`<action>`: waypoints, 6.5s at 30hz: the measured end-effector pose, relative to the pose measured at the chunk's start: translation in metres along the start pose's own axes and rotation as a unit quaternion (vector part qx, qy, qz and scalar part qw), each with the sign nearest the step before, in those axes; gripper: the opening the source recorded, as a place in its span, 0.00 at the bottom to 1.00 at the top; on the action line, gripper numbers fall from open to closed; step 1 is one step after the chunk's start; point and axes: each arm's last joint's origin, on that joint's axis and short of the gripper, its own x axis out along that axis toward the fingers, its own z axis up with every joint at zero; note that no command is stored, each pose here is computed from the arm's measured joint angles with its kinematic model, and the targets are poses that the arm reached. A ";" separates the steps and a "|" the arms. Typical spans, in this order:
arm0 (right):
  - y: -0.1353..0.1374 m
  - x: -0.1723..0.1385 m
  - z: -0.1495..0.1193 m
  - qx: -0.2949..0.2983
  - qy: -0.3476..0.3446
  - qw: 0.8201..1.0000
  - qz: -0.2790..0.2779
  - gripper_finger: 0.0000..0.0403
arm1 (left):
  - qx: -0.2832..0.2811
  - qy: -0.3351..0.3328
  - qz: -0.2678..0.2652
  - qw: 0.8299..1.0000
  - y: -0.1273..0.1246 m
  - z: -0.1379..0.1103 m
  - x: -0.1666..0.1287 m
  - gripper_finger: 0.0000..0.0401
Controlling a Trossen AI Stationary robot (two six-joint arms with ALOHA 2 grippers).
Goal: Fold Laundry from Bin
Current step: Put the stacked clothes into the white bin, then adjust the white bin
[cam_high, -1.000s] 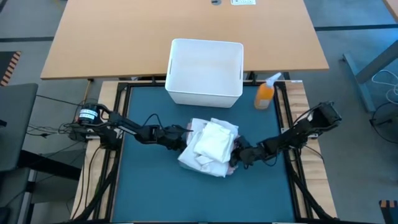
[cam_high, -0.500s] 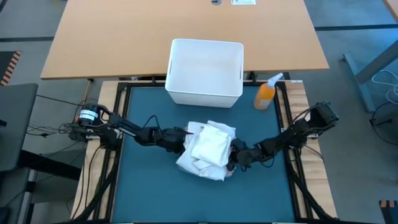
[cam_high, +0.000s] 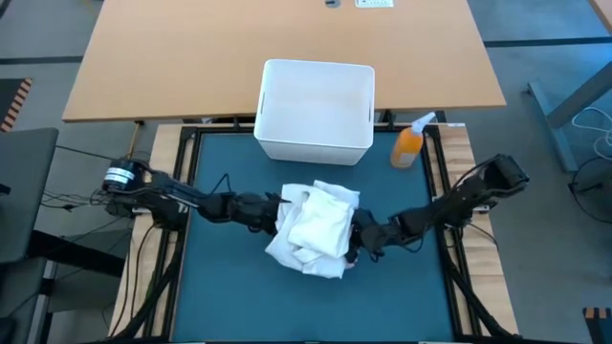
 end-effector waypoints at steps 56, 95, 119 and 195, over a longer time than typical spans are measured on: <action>-0.094 -0.053 0.378 -0.136 -0.060 0.970 -0.190 0.14 | 0.120 -0.144 0.137 0.973 -0.008 0.358 -0.100 0.03; -0.207 0.058 0.334 -0.098 0.139 0.941 -0.294 0.14 | 0.243 0.097 0.512 0.818 0.061 0.349 -0.094 0.15; -0.210 0.053 0.329 -0.098 0.170 0.927 -0.319 0.14 | 0.109 0.019 0.115 0.987 0.076 0.376 -0.131 0.15; -0.108 -0.065 0.386 -0.349 0.234 0.876 -0.238 0.50 | 0.411 0.024 0.242 0.879 -0.017 0.340 -0.076 0.00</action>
